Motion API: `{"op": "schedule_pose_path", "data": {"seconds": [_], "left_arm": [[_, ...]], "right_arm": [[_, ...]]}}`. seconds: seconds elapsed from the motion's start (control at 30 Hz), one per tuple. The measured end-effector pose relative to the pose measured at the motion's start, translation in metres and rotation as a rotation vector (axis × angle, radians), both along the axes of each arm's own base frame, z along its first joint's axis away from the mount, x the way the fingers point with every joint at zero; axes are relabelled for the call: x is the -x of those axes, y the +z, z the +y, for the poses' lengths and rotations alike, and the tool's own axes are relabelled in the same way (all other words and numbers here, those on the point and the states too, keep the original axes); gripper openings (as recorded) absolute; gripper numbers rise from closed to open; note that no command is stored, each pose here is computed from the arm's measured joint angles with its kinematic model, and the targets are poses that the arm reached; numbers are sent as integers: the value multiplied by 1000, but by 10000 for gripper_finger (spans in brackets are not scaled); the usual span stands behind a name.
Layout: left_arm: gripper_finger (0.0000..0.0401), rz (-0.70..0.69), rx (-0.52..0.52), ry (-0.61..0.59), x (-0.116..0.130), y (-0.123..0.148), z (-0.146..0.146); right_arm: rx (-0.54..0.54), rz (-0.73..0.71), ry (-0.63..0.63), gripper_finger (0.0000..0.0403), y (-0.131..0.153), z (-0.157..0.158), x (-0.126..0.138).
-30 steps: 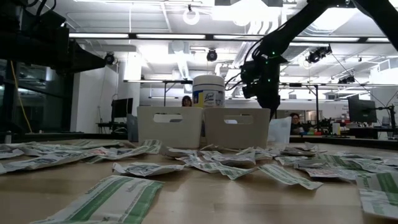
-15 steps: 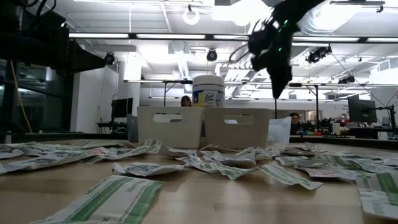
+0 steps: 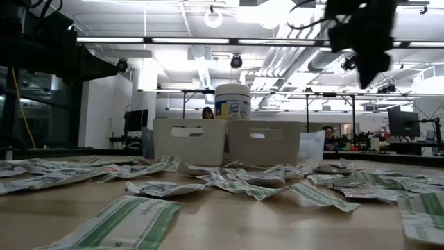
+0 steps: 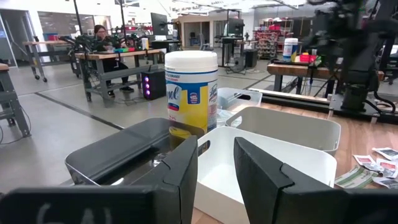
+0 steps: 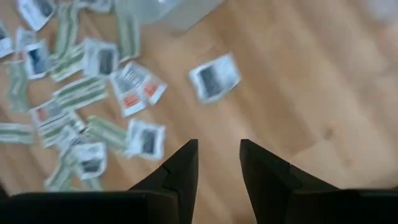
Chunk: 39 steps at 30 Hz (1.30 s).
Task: Pick & Place First Aid Supplies
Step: Put the band aid into the transparent bin
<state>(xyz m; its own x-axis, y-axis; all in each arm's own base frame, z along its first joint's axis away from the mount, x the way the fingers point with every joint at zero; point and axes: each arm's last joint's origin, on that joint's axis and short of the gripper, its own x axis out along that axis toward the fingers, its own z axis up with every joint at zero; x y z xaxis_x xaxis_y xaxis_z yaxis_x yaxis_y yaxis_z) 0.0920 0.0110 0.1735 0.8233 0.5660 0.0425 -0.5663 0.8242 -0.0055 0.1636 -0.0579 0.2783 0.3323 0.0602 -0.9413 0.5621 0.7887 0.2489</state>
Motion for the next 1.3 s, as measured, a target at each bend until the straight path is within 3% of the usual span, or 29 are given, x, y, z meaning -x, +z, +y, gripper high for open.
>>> {"op": "schedule_pose_path", "data": {"seconds": [0.23,0.57,0.77,1.03,1.3], "left_arm": [[101,1,0,0,0,0,0],[101,0,0,0,0,0,0],[101,0,0,0,0,0,0],[101,0,0,0,0,0,0],[101,0,0,0,0,0,0]], "right_arm": [[-144,72,-61,113,-29,51,16],[-360,274,-263,113,-70,104,17],[-339,409,-355,113,-90,122,11],[-301,547,-365,114,-115,144,2],[-267,614,-408,172,-128,155,1]]}}
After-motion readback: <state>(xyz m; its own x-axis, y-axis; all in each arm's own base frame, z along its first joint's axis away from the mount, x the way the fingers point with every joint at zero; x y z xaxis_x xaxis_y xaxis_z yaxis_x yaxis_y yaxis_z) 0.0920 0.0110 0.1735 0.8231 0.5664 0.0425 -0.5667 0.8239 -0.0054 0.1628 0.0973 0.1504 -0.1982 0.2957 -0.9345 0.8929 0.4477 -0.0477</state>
